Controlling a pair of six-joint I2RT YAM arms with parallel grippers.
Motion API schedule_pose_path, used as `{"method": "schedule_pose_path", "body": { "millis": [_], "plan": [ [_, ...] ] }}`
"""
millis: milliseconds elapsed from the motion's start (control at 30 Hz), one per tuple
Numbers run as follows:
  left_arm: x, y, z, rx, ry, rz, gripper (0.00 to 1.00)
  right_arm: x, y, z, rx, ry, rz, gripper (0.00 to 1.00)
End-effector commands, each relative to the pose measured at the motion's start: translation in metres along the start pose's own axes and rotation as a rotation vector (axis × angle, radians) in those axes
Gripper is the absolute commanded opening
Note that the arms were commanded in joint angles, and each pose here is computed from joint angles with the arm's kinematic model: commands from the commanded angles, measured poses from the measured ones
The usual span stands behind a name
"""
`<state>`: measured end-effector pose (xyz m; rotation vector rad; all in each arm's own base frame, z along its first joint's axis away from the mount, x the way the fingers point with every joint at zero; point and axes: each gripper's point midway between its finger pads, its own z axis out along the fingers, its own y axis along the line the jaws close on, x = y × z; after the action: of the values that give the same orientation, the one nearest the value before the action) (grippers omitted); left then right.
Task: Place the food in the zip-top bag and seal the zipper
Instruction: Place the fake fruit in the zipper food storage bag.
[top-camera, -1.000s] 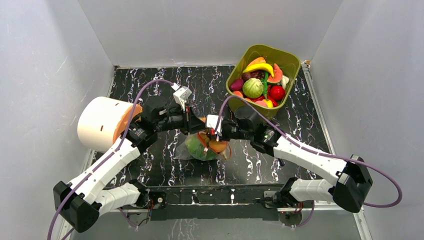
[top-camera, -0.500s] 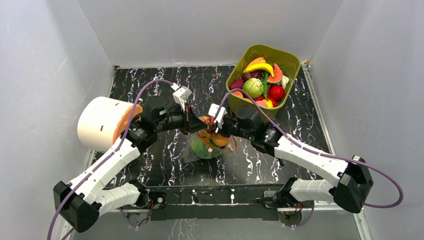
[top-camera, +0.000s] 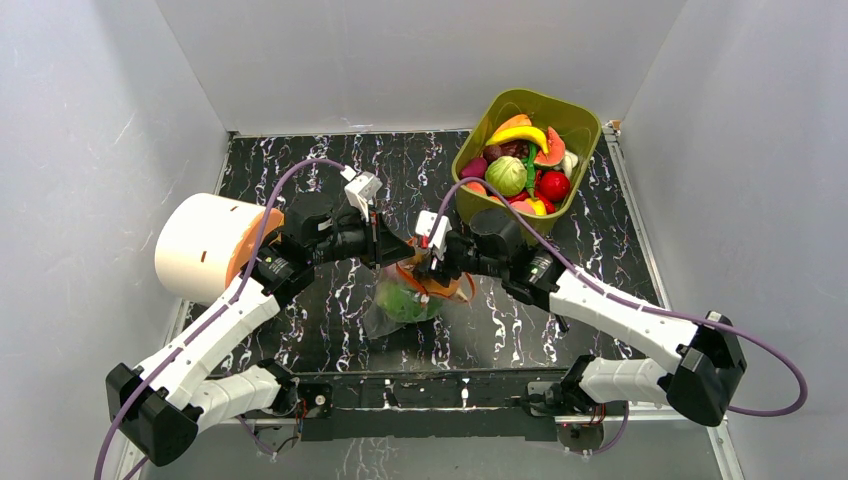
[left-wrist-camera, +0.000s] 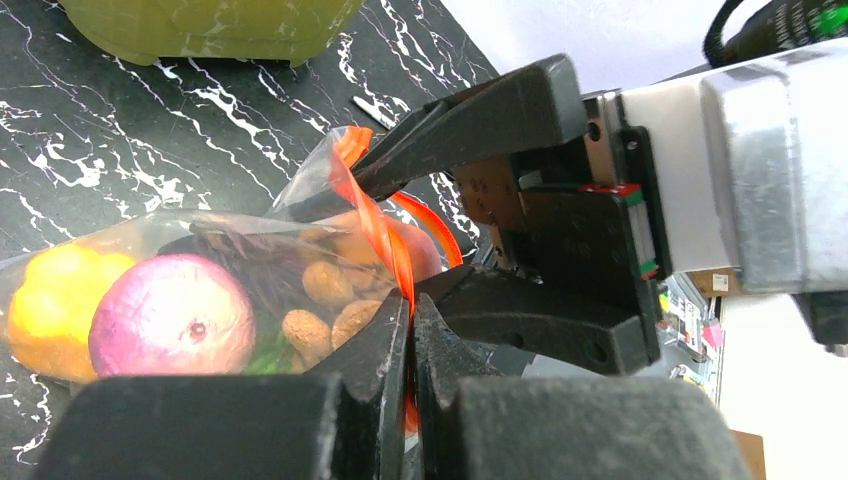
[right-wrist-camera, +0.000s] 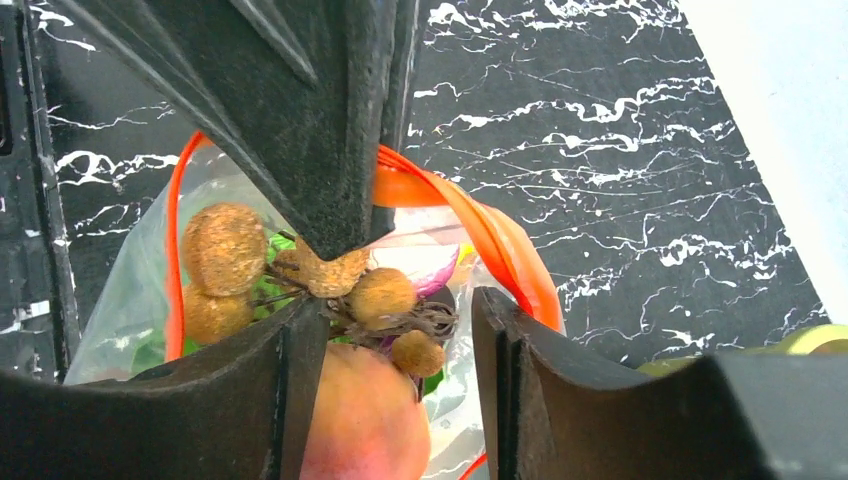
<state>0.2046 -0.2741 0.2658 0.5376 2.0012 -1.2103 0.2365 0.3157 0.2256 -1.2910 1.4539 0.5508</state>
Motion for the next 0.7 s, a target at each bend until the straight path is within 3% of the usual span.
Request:
{"method": "schedule_pose_path", "body": {
  "millis": [0,167,333,567,667],
  "plan": [
    [-0.015,-0.02,-0.008,0.064,-0.057,0.035,0.0,-0.06,-0.015,-0.024,0.019,-0.099,-0.028,0.56],
    [-0.017,-0.017,-0.007,0.048,-0.065,0.035,0.0,-0.071,-0.026,-0.04,0.083,-0.062,0.085,0.6],
    [-0.018,-0.015,-0.006,0.04,-0.067,0.034,0.0,-0.074,-0.037,-0.059,0.211,-0.075,0.31,0.61],
    [-0.022,-0.014,-0.006,0.029,-0.079,0.04,0.0,-0.038,-0.048,-0.087,0.456,-0.002,0.67,0.53],
    [-0.023,-0.014,-0.004,0.033,-0.083,0.039,0.0,-0.024,-0.038,-0.089,0.457,0.04,0.759,0.51]
  ]
}}
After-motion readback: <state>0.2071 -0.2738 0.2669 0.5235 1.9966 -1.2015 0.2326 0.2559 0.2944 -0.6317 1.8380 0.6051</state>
